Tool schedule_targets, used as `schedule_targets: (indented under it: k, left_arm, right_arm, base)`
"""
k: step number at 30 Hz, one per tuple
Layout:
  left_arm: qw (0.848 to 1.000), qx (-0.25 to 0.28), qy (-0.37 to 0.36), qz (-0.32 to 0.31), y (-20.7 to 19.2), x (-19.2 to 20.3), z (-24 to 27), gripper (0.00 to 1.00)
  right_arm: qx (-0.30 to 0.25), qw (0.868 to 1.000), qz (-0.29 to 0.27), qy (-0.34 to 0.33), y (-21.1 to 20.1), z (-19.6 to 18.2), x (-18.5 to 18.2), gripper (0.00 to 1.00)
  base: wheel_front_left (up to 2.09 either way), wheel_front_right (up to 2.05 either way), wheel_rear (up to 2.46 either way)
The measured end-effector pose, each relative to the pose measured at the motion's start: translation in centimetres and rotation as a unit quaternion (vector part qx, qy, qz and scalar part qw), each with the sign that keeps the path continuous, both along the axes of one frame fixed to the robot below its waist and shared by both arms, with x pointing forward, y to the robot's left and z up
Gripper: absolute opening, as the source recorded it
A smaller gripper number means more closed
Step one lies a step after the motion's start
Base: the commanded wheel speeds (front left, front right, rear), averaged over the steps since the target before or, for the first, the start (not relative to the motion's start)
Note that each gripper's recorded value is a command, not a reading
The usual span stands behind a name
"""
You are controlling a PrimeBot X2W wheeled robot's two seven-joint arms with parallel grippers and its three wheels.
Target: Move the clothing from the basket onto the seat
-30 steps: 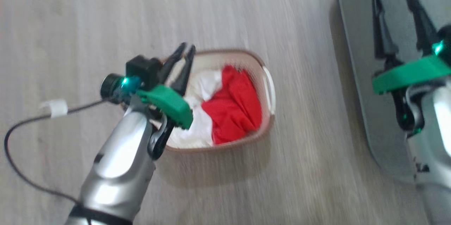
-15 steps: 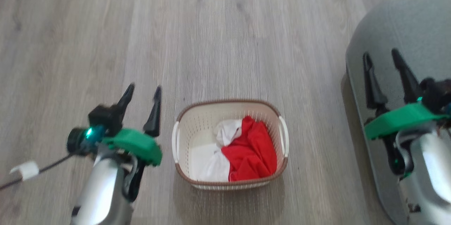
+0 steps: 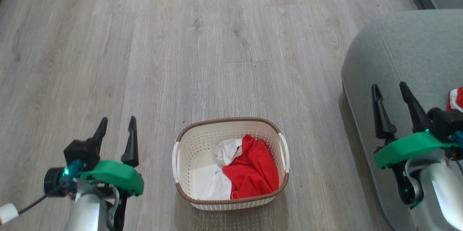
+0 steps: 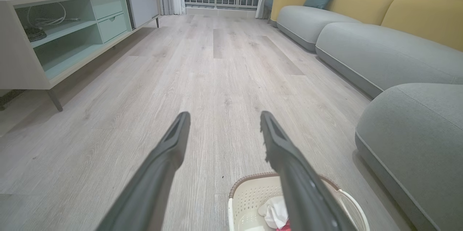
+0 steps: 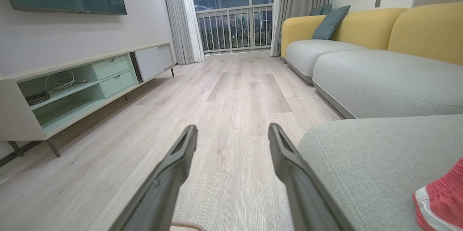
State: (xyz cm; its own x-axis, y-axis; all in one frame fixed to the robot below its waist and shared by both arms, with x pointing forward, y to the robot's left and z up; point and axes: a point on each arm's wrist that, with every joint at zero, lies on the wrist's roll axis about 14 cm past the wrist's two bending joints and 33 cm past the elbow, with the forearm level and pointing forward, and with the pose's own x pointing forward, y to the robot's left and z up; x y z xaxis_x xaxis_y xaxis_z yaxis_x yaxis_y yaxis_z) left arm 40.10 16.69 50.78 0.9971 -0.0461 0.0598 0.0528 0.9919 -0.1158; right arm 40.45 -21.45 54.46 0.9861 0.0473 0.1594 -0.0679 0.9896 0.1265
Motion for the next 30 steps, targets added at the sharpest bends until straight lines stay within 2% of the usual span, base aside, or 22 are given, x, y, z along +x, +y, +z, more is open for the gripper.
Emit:
schedule_targets:
  k: [9,17,21,24,30]
  left_arm:
    - [1.0,0.004,0.007,-0.003,-0.1,0.0,-0.5,1.0]
    - [0.998,-0.002,0.047,-0.05,-3.2,0.5,-3.4,1.0]
    - [0.993,-0.002,0.07,-0.091,-6.1,2.2,-5.1,1.0]
    - [0.989,-0.005,0.084,-0.125,-8.9,4.9,-6.6,1.0]
    - [0.976,-0.002,0.129,-0.178,-12.5,6.9,-10.9,1.0]
  right_arm:
    - [0.002,1.0,-0.005,0.01,-0.3,-0.8,-0.3,1.0]
    - [-0.001,1.0,-0.007,0.029,-0.5,-2.2,0.5,1.0]
    - [-0.008,1.0,0.0,0.016,-0.3,-1.4,3.3,1.0]
    - [-0.013,1.0,0.006,-0.009,-0.3,-0.1,6.7,1.0]
    - [-0.022,1.0,0.014,-0.001,0.0,-1.7,10.0,1.0]
  base:
    - [0.0,0.0,0.0]
    - [0.0,0.0,0.0]
    - [0.0,0.0,0.0]
    - [0.0,0.0,0.0]
    - [0.0,0.0,0.0]
